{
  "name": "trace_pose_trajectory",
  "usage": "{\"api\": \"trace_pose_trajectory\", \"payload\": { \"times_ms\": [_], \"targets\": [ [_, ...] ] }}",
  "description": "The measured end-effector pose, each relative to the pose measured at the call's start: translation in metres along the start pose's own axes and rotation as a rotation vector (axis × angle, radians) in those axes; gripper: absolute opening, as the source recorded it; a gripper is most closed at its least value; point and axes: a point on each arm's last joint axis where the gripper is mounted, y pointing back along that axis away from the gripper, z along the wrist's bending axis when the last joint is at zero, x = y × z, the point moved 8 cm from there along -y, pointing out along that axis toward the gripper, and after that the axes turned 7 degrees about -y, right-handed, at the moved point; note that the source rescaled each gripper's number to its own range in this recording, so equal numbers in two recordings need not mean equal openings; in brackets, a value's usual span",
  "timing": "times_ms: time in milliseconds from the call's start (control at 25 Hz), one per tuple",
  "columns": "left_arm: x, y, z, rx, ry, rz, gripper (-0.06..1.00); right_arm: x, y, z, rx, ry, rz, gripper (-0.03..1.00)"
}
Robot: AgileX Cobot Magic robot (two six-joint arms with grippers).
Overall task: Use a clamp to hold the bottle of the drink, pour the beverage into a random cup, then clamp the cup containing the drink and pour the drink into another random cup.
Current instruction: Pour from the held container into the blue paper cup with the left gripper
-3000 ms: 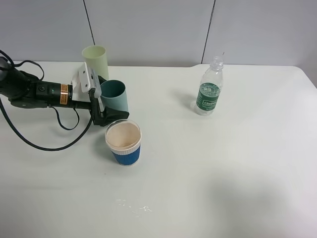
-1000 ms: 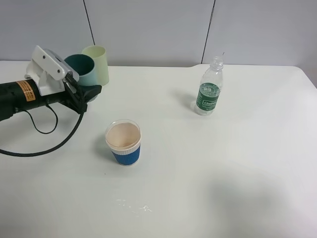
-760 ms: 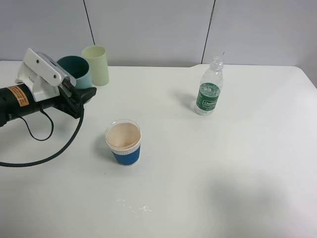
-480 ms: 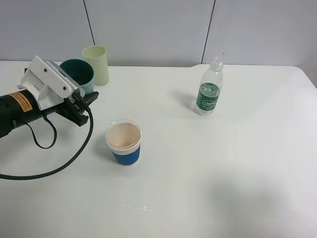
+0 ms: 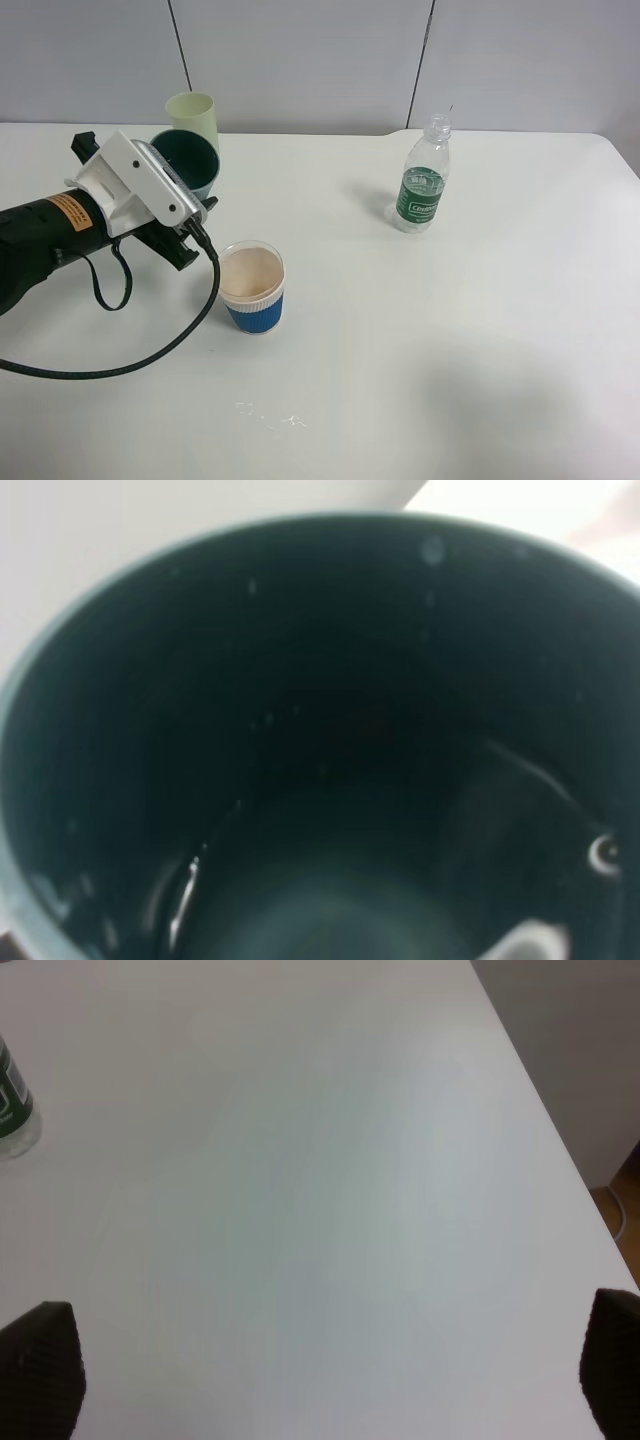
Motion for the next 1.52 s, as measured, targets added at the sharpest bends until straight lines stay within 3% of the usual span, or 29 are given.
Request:
{"api": "trace_pose_trajectory", "payload": {
  "times_ms": [240,720,1520],
  "targets": [
    [-0.007,0.006,-0.017,0.038,-0.084,-0.028,0.02,0.0,0.0,0.0,0.0,0.0,0.0,0.99],
    [-0.01,0.019,-0.03,0.069,-0.142,-0.083,0.02,0.0,0.0,0.0,0.0,0.0,0.0,1.0],
    [0.0,0.018,-0.022,0.021,-0.257,-0.026,0.02,0.0,0.0,0.0,0.0,0.0,0.0,1.0]
  ]
}}
